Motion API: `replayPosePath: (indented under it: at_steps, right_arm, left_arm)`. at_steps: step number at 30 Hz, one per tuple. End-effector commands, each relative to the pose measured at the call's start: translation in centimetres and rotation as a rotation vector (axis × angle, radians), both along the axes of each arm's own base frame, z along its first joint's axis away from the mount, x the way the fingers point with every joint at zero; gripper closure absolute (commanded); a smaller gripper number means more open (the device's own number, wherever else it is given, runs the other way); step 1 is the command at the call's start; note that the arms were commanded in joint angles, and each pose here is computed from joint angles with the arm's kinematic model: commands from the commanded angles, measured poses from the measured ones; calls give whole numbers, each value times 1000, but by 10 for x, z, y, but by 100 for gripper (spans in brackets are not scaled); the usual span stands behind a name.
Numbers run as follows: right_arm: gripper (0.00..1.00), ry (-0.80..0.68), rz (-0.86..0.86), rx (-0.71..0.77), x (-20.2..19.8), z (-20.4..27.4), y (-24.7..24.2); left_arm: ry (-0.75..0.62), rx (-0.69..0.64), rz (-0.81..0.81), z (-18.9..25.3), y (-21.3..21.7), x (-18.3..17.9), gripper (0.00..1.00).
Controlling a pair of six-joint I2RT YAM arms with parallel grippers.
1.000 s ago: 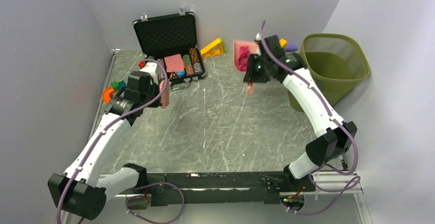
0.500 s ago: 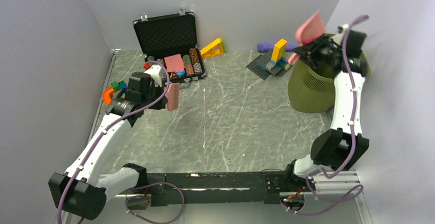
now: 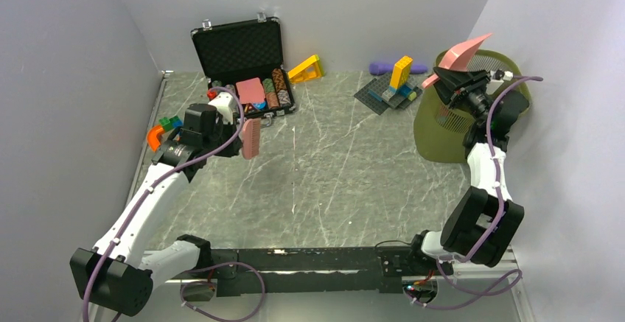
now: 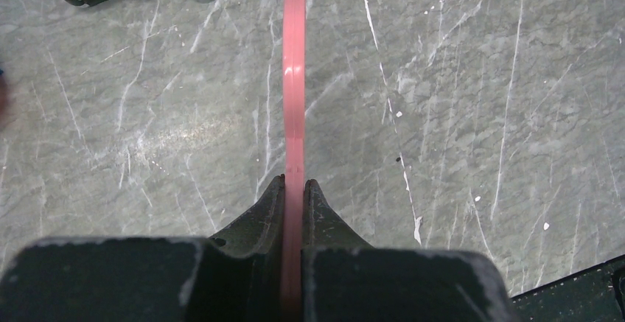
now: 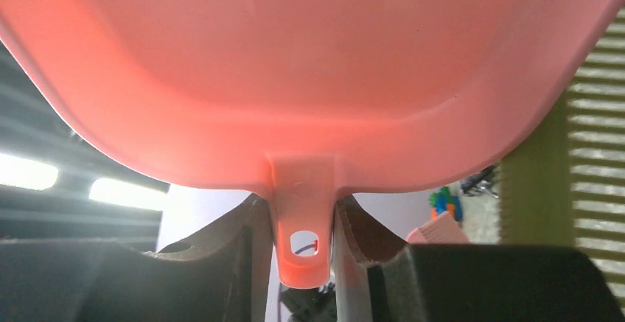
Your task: Sweep away the paper scraps from the table
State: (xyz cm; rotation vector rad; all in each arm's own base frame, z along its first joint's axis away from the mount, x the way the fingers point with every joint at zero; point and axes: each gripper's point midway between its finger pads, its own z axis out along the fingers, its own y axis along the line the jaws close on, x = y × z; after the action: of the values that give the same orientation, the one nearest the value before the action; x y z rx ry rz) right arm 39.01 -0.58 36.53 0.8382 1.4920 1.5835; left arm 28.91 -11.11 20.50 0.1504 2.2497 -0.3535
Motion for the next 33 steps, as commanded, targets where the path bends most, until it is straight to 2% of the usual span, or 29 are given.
replayPosePath:
  at_steps: [1,9,14,17,21,24,27,33]
  right_arm:
    - [100,-223,53,45,-25,53,8]
    - [100,-247,47,14,-26,59,7]
    - [100,-221,26,-93,-24,57,10]
    - [100,-187,8,-215,-19,57,20]
    - [100,-193,-17,-528,-11,65,57]
    - [100,-169,45,-691,-4,53,100]
    - [100,-68,176,-840,3,10,148]
    - [100,192,313,-1440,12,-99,205]
  left_arm:
    - [-56,-21,-13,12,-4,8,100]
    - [-57,-17,-11,12,-3,8,100]
    - [-60,-22,-17,12,-4,8,100]
    - [-63,-27,-21,13,-5,8,100]
    - [-62,-32,-26,13,-6,8,100]
    - [-61,-30,-22,12,-5,8,100]
    - [-61,-31,-23,12,-5,8,100]
    - [-52,-23,-15,9,-3,9,100]
